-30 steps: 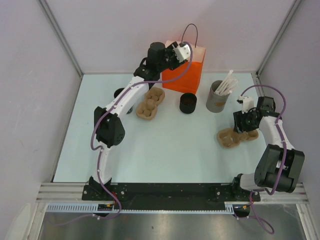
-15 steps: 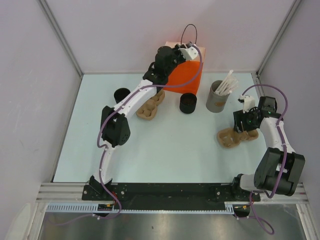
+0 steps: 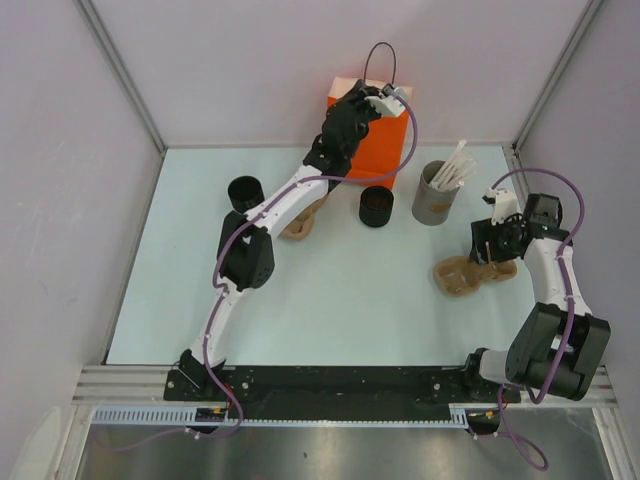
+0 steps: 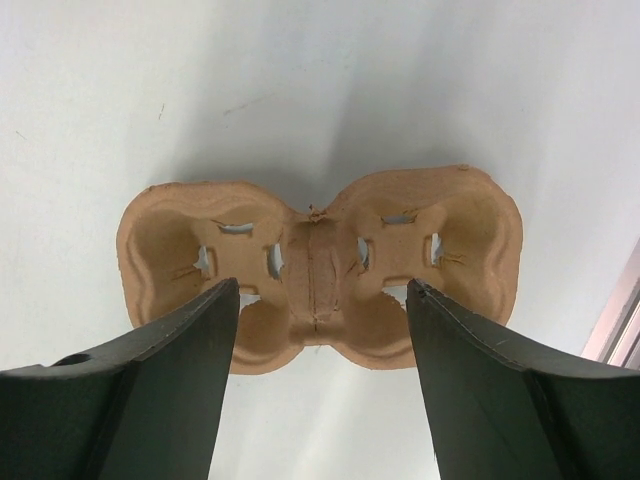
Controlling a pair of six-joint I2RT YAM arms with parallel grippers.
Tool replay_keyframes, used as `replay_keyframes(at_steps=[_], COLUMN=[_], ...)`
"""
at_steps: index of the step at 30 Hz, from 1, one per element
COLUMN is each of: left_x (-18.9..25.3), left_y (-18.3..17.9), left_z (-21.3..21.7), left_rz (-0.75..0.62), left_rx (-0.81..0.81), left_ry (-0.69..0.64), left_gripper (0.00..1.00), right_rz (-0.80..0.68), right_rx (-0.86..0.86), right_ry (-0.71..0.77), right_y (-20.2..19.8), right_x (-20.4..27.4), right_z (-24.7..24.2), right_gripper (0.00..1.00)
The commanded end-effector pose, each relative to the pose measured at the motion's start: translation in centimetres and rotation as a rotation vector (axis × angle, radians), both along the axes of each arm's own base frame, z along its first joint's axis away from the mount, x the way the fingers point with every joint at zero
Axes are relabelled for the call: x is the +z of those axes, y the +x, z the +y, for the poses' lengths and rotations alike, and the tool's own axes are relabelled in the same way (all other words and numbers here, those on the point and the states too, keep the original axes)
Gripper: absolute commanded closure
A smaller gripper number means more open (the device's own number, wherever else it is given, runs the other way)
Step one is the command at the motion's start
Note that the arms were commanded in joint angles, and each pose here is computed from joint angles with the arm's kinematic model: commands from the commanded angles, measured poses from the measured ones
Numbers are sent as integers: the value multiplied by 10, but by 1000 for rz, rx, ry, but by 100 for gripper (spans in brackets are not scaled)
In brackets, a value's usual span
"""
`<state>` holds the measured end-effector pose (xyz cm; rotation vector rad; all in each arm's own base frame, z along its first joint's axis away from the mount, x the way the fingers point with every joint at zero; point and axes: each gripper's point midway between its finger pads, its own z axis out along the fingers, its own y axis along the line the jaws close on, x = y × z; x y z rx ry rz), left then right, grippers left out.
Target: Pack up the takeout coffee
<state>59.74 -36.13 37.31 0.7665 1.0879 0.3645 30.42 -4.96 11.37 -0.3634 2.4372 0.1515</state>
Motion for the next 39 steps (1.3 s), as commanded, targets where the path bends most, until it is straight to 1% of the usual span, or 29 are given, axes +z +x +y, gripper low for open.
replay_keyframes(at_steps=[1,7,13,19,23,26,27,29,30,32,33,34,35,39], left_x=[64,89,98,118,142,154,169,174,190,187,190,205,201,218], left_y=[-15,-20,-23,-29,-41,-48,-56,-61,-72,-76,-80,-92,-92,-105], left_z=[9,15,14,24,33,37,45,48,57,59,62,71,71,78], left_rz=[-165,-237,-281,-351,-392,-390,-402,-390,-403,-370,-363,-371,-348,-370], left_rx=[27,33,21,39,39,36,41,47,54,60,63,64,67,97], left_ry=[-107,-177,-223,-273,-305,-318,-336,-334,-348,-330,-334,-350,-336,-339], left_gripper=[100,100,96,93,93,94,96,97,98,99,100,100,100,99], right_rz=[-27,-26,-33,-48,-51,-51,-51,-55,-55,-57,-58,-58,-61,-69], right_rx=[-6,-9,-14,-19,-13,-13,-13,-12,-9,-7,-8,-6,-6,-8], right_ry=[19,20,36,48,53,53,53,55,55,57,58,59,58,56], right_y=[0,0,-2,-3,-4,-4,-4,-4,-4,-3,-4,-4,-3,-4], right_x=[7,7,9,14,14,14,15,15,15,16,16,16,17,20], right_z=[2,2,0,-1,0,0,0,0,1,1,1,2,2,2], right_gripper=[27,27,26,25,25,25,25,25,25,25,25,25,25,25])
